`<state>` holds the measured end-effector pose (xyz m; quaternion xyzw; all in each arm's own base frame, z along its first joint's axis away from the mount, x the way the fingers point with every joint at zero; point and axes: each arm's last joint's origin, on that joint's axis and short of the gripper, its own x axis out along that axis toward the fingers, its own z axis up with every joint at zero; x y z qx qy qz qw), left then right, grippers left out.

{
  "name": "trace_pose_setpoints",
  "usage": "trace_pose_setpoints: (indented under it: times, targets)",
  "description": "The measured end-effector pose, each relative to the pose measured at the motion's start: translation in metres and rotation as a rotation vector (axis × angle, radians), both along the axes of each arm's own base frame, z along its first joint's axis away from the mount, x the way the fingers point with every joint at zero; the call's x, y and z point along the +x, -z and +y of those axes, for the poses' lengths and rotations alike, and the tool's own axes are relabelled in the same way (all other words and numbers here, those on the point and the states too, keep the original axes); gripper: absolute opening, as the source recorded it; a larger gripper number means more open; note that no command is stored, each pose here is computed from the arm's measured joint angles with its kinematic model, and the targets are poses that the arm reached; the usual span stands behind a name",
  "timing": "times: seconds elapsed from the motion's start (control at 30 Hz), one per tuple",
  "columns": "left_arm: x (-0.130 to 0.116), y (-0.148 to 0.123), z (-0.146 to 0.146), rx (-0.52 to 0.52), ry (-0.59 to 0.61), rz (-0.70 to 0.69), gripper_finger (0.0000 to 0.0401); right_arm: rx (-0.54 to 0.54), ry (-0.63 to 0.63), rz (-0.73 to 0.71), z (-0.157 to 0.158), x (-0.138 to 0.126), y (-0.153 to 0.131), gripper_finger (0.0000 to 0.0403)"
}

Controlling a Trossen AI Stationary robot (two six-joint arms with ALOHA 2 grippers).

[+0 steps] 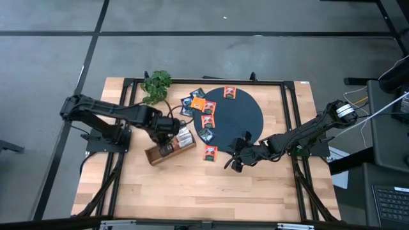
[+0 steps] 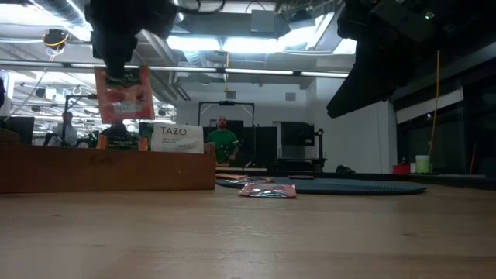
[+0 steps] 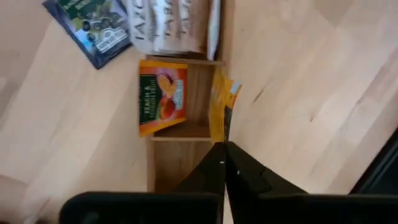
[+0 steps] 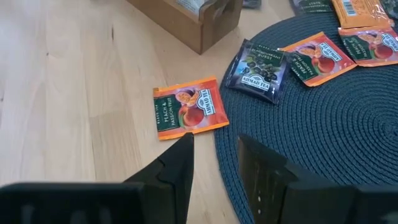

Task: Pick & Place Tea
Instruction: Put the orange tea bag into the middle section of the wooden organizer

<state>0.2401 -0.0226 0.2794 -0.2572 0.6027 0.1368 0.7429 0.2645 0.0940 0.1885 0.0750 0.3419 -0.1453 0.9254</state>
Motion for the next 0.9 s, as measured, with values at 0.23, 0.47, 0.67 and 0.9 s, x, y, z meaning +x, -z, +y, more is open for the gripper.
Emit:
trace_pose_setpoints:
  times: [0.23,0.47,0.67,0.9]
  targets:
    - [-0.003,0.020,0.018,-0.075,-0.010,0.043,0.0002,-0.005,-0.002,0.006,0.000,0.000,0.000,0.0124]
    - [-0.003,0.033,0.028,-0.089,-0.003,0.022,0.0002,-0.032,-0.003,0.005,-0.001,0.000,0.000,0.0124]
    - [-0.001,0.036,0.037,-0.081,-0.007,0.021,0.0002,-0.042,0.007,0.001,-0.001,0.000,0.000,0.0124]
    - [0.000,0.044,0.041,-0.090,0.009,0.086,0.0002,-0.042,0.007,0.002,-0.001,0.000,0.000,0.0124]
